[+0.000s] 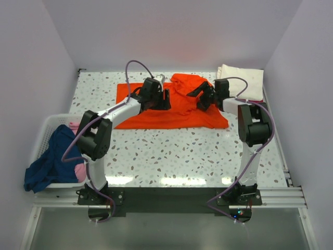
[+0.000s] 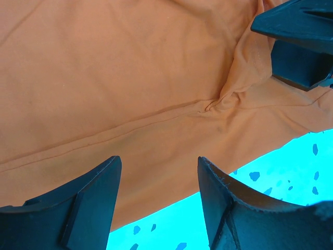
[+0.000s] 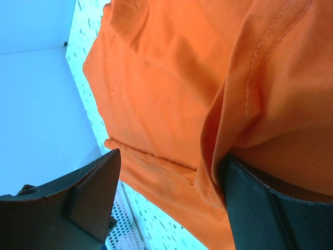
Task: Fold and stack the t-shirts
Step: Fold the tshirt
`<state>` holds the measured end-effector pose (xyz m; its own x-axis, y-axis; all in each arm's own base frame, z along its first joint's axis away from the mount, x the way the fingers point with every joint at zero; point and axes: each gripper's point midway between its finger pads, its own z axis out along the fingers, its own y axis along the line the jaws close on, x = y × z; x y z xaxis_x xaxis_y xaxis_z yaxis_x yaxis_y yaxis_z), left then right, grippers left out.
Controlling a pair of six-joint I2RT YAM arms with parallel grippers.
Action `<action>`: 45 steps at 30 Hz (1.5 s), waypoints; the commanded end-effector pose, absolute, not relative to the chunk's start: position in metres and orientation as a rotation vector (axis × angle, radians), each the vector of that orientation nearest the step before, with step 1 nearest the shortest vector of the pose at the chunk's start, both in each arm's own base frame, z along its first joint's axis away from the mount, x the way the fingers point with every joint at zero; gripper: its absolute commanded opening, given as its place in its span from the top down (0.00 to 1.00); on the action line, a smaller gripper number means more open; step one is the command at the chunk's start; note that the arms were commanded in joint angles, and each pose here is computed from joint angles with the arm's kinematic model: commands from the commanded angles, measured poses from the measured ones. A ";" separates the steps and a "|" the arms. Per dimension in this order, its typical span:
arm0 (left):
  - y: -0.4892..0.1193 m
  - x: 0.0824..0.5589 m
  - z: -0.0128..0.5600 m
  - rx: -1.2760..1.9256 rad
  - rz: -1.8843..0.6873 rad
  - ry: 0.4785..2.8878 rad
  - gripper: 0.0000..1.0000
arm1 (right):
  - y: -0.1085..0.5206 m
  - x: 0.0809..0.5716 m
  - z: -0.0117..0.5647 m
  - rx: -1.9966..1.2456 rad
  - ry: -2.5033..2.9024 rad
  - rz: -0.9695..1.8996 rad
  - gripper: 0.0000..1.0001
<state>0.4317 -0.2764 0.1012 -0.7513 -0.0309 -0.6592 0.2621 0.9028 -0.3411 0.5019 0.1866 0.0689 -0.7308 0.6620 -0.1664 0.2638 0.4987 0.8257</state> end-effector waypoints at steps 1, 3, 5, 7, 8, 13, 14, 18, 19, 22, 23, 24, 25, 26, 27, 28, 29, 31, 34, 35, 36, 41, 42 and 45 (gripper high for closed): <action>-0.273 0.433 0.120 0.187 -0.558 2.322 0.35 | 0.198 0.520 0.112 0.710 2.176 1.242 0.22; -0.273 0.434 0.120 0.186 -0.559 2.322 0.35 | 0.199 0.522 0.106 0.735 2.181 1.246 0.22; -0.272 0.434 0.120 0.184 -0.555 2.325 0.35 | 0.198 0.526 0.104 0.764 2.168 1.252 0.22; -0.271 0.434 0.119 0.185 -0.554 2.329 0.35 | 0.195 0.527 0.103 0.796 2.159 1.231 0.21; -0.271 0.434 0.119 0.185 -0.554 2.329 0.35 | 0.193 0.527 0.102 0.806 2.156 1.216 0.21; -0.269 0.433 0.117 0.186 -0.549 2.338 0.35 | 0.184 0.529 0.103 0.825 2.145 1.130 0.20; -0.269 0.433 0.117 0.183 -0.548 2.338 0.35 | 0.183 0.531 0.102 0.827 2.142 1.127 0.20; -0.269 0.433 0.117 0.183 -0.550 2.340 0.35 | 0.191 0.544 0.096 0.848 2.130 1.172 0.20; -0.269 0.434 0.117 0.182 -0.551 2.340 0.35 | 0.192 0.546 0.095 0.847 2.132 1.172 0.20; -0.268 0.434 0.117 0.182 -0.549 2.341 0.35 | 0.200 0.554 0.096 0.826 2.137 1.163 0.20; -0.267 0.435 0.117 0.177 -0.546 2.341 0.35 | 0.203 0.556 0.097 0.824 2.134 1.165 0.20; -0.267 0.435 0.117 0.176 -0.549 2.345 0.35 | 0.204 0.558 0.098 0.821 2.129 1.165 0.19; -0.267 0.435 0.117 0.176 -0.550 2.344 0.35 | 0.206 0.561 0.097 0.815 2.128 1.166 0.19; -0.266 0.435 0.117 0.175 -0.550 2.347 0.35 | 0.207 0.563 0.099 0.809 2.126 1.165 0.19; -0.267 0.436 0.117 0.174 -0.554 2.344 0.35 | 0.207 0.563 0.097 0.810 2.134 1.157 0.19; -0.267 0.435 0.118 0.175 -0.555 2.345 0.35 | 0.209 0.565 0.101 0.786 2.131 1.153 0.19; -0.267 0.436 0.119 0.175 -0.556 2.341 0.35 | 0.208 0.565 0.103 0.776 2.130 1.148 0.19; -0.268 0.436 0.120 0.176 -0.563 2.341 0.35 | 0.206 0.565 0.105 0.746 2.137 1.117 0.19; -0.269 0.435 0.121 0.177 -0.570 2.339 0.35 | 0.203 0.565 0.122 0.684 2.134 1.086 0.18; -0.269 0.435 0.123 0.176 -0.574 2.333 0.35 | 0.202 0.565 0.127 0.672 2.129 1.077 0.18; -0.269 0.435 0.124 0.177 -0.576 2.333 0.34 | 0.201 0.563 0.137 0.653 2.123 1.064 0.18; -0.274 0.434 0.127 0.194 -0.611 2.321 0.34 | 0.170 0.557 0.157 0.599 2.129 0.831 0.18; -0.278 0.434 0.129 0.205 -0.640 2.308 0.34 | 0.162 0.548 0.157 0.600 2.149 0.788 0.19; -0.292 0.434 0.130 0.235 -0.705 2.292 0.35 | 0.144 0.538 0.154 0.626 2.145 0.712 0.23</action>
<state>0.4262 -0.2740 0.0984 -0.7789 -0.0270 -0.6266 0.2697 0.8875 -0.3736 0.5444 0.1752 0.1174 -0.6506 0.6482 -0.3957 0.2083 0.6534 0.7278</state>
